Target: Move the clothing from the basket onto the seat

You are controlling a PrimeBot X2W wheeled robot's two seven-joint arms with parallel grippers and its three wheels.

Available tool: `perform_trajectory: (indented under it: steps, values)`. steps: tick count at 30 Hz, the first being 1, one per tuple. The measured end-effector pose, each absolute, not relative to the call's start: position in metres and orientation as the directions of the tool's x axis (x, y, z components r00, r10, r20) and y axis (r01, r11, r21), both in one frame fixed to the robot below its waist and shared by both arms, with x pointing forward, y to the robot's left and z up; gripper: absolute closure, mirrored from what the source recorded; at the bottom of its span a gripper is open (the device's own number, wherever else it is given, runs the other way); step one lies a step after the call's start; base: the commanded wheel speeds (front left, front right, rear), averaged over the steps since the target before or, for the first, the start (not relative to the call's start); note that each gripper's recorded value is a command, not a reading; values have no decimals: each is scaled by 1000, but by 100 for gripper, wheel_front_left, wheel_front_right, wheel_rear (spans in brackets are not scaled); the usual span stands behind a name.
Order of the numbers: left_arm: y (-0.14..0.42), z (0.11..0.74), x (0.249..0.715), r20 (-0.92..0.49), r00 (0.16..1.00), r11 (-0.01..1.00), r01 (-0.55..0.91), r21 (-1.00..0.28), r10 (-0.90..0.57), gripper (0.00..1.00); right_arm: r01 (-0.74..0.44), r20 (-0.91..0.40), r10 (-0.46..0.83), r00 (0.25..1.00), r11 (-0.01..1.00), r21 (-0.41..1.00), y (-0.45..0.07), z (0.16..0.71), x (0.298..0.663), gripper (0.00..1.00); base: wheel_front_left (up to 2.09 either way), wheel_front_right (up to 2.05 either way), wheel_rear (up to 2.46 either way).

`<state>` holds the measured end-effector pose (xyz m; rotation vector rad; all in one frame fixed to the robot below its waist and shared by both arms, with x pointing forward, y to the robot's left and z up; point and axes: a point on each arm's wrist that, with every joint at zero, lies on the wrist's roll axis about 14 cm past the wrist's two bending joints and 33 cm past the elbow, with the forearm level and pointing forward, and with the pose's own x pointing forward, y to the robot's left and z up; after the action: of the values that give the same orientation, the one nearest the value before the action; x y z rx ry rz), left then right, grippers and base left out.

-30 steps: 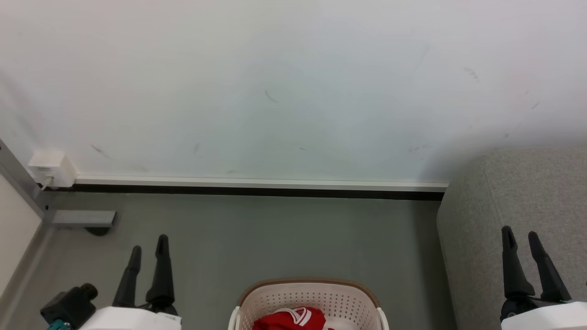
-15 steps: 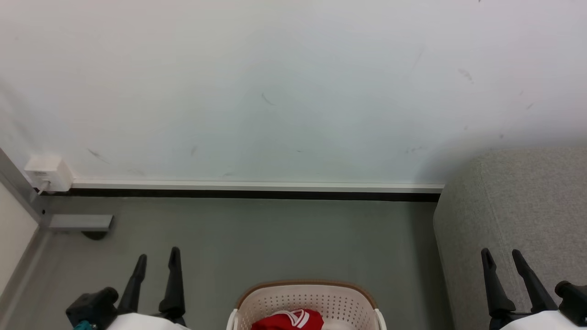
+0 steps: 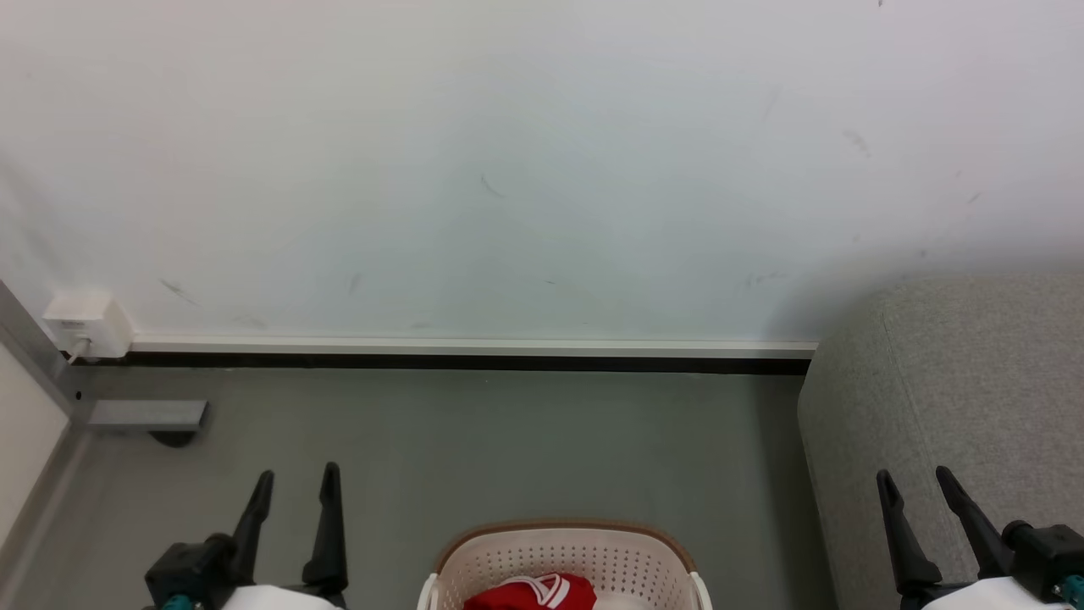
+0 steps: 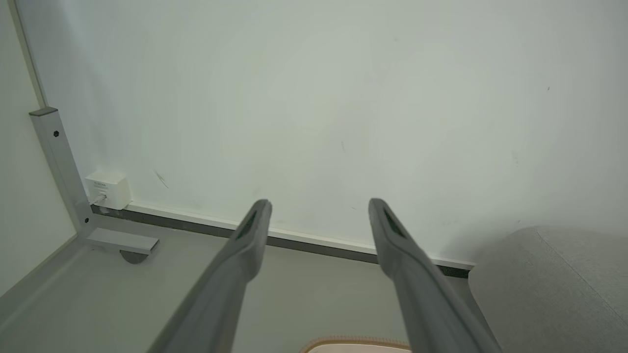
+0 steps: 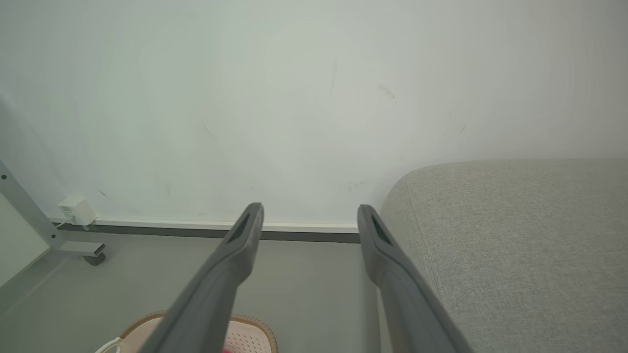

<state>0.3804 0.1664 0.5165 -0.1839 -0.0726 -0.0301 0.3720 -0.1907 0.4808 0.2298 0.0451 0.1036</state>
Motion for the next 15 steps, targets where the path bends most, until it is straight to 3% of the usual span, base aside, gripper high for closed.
perform_trajectory:
  steps: [15]
  values:
    - [160,521,380,106,993,996,62,-56,-56,0,-113,-8,114,993,986,126,-192,488,373,0,0,0,0]
